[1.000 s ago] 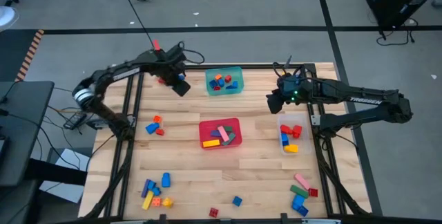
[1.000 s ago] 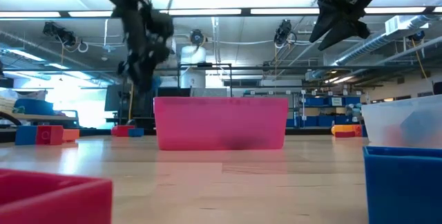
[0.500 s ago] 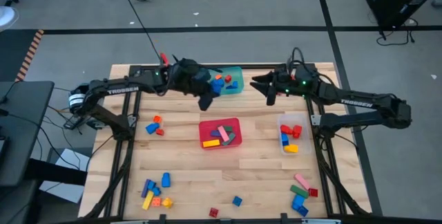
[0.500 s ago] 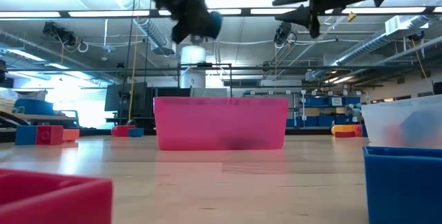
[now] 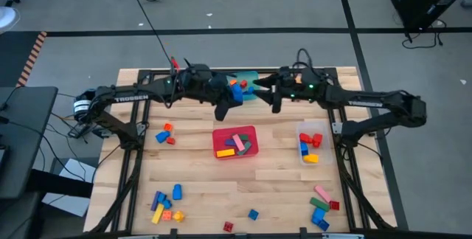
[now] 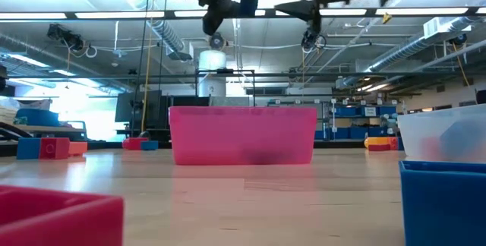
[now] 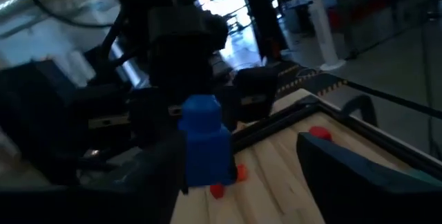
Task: Sort blocks by size
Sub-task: Put the blue 1 stud game piece into the transparent bin
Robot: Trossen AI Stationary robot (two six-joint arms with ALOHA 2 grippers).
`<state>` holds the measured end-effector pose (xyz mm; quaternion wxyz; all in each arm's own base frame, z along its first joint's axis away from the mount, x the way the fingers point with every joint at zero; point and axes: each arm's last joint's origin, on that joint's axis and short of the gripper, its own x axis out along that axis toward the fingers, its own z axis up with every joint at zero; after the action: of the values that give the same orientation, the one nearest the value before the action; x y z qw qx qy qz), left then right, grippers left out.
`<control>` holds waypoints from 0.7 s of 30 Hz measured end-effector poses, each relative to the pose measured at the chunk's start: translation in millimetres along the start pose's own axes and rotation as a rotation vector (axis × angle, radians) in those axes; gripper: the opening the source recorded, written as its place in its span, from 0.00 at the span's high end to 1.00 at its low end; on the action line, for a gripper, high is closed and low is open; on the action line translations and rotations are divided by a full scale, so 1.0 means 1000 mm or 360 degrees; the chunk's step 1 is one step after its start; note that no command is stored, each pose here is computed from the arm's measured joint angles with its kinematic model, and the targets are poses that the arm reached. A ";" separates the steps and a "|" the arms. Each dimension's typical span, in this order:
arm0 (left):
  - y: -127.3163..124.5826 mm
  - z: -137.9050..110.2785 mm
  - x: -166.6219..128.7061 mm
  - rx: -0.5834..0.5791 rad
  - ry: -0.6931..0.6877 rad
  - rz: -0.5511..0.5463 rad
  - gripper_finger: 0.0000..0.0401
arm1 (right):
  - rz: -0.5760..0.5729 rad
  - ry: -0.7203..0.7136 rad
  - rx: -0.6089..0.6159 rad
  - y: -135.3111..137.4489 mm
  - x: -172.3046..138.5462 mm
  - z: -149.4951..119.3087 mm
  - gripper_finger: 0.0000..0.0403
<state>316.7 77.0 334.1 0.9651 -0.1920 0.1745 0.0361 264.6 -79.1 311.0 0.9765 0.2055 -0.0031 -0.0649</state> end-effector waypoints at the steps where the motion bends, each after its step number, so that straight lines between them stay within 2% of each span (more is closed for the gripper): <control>1: -0.001 0.000 0.000 0.0002 0.0000 -0.0005 0.65 | 0.0025 0.0016 -0.0021 0.002 0.007 0.001 0.25; 6: -0.002 -0.001 0.000 0.0006 0.0004 -0.0011 0.65 | 0.0197 0.0093 -0.0098 0.009 0.036 0.005 0.20; 11: -0.002 0.000 0.000 0.0007 -0.0002 -0.0013 0.65 | 0.0273 0.0142 -0.0097 0.009 0.056 0.005 0.23; 15: -0.002 0.000 0.000 0.0006 -0.0001 -0.0013 0.65 | 0.0302 0.0172 -0.0092 0.007 0.062 0.003 0.33; 21: -0.003 0.000 0.001 0.0010 -0.0005 -0.0028 0.65 | 0.0300 0.0178 -0.0140 0.007 0.062 0.002 0.56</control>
<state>317.7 74.4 334.8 0.9662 -0.1905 0.1716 0.0274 326.7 -81.8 314.6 0.9850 0.1646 0.0350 0.0386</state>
